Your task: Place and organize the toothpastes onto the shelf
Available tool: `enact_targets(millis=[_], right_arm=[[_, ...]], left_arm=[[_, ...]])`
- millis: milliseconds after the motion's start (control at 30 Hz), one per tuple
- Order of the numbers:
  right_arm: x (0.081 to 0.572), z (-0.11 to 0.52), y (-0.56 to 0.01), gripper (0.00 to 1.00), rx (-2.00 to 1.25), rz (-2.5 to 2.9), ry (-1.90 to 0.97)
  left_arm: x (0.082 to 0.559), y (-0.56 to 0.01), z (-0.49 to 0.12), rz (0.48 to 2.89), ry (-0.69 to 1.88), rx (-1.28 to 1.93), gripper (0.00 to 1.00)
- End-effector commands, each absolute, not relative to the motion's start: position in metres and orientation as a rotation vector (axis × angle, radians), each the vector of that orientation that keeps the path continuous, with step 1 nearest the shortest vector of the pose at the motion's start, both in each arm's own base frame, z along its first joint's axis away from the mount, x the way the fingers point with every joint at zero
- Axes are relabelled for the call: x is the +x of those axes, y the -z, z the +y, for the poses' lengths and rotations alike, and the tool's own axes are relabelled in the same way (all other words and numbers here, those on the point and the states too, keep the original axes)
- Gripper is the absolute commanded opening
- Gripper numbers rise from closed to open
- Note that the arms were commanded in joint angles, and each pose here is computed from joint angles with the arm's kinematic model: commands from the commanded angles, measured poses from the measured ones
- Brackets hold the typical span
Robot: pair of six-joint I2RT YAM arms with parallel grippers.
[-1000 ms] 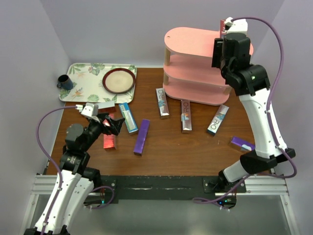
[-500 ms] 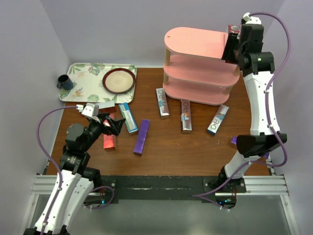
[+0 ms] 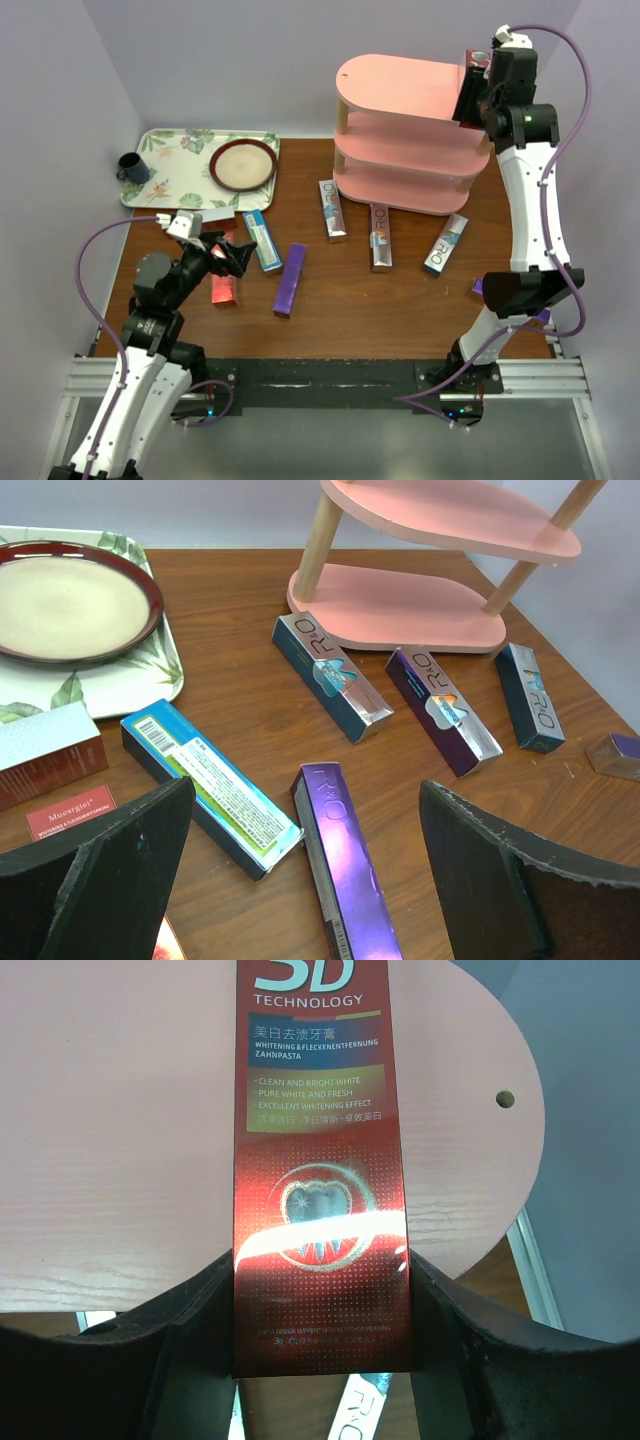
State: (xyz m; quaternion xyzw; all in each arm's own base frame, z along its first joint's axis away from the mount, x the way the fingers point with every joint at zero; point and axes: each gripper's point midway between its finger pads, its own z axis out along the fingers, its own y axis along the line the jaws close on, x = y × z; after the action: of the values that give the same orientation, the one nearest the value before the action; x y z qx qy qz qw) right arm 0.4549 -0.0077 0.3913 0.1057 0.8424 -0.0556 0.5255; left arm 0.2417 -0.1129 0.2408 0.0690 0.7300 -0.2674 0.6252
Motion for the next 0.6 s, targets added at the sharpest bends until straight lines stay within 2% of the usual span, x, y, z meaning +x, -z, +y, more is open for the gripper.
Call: enact_targets(millis=[0,400,567], right_arm=[[0.440,-0.018,-0.424,0.38,0.299,1.918,0.166],[0.432,-0.018,-0.420,0.40,0.327,1.921,0.152],[0.433,-0.014,-0.415,0.51,0.322,1.930,0.136]], left_arm=[[0.240,-0.260,-0.117,1.629,0.638,0.168,1.00],[0.239,-0.260,-0.117,1.627,0.639,0.170,1.00],[0.240,-0.259,-0.116,1.629,0.635,0.166,1.00]])
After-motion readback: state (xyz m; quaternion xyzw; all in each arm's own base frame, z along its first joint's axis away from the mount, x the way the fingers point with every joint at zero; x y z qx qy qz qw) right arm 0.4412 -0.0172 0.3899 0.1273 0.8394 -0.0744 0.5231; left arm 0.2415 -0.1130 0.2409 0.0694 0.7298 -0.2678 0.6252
